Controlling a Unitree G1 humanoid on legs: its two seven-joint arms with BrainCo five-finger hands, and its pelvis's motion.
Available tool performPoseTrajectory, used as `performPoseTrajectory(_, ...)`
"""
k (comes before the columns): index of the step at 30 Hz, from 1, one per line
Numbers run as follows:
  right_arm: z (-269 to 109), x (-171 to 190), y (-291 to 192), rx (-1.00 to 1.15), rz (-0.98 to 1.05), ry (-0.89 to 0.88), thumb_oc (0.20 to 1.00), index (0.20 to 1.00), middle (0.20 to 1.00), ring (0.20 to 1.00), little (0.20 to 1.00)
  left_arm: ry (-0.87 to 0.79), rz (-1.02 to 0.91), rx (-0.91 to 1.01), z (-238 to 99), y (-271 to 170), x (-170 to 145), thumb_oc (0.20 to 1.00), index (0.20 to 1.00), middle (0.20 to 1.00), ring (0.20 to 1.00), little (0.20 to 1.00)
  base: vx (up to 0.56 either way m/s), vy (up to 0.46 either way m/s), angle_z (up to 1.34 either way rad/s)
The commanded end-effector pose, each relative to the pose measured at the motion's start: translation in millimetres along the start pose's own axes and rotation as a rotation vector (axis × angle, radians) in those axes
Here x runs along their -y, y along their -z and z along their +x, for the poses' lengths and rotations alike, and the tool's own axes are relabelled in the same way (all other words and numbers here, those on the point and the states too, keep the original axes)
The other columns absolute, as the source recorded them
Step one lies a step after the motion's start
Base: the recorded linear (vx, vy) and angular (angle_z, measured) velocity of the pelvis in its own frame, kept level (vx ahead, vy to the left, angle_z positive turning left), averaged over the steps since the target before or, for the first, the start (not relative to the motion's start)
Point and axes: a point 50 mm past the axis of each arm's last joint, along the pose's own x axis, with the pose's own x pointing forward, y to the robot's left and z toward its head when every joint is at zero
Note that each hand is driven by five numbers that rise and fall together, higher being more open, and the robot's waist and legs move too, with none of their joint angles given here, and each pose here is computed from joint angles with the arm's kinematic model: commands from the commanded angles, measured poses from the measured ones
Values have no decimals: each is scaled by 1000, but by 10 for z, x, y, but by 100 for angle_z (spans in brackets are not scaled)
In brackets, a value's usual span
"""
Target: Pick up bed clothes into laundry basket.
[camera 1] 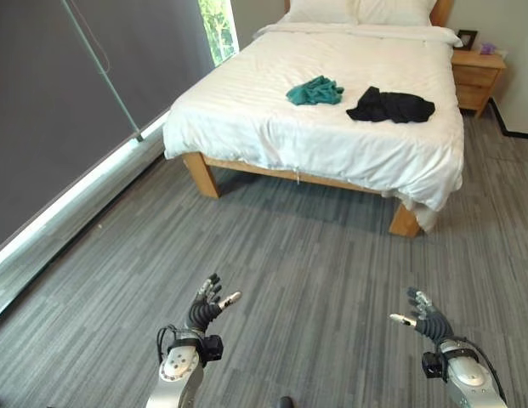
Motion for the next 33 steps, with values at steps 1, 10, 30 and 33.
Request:
performPoseTrajectory(1,137,-9,-417,203,-1,7,1000,1000,1000,1000,1000,-46,53,142,138,-315,-167,1000,1000,1000,1000,1000,36,23,-3)
performPoseTrajectory(10,223,0,-744,328,-5,27,1000,1000,1000,1000,1000,-70,78,270,241,-679,-174,1000,1000,1000,1000,1000,-2,104,-8)
performPoseTrajectory(30,228,164,-734,306,153,53,1000,1000,1000,1000,1000,-30,55,339,317,-892,-31,1000,1000,1000,1000,1000,375,-156,14)
performPoseTrajectory(33,241,211,-715,297,172,82,1000,1000,1000,1000,1000,-15,23,326,308,-857,-5,1000,1000,1000,1000,1000,283,-67,-5)
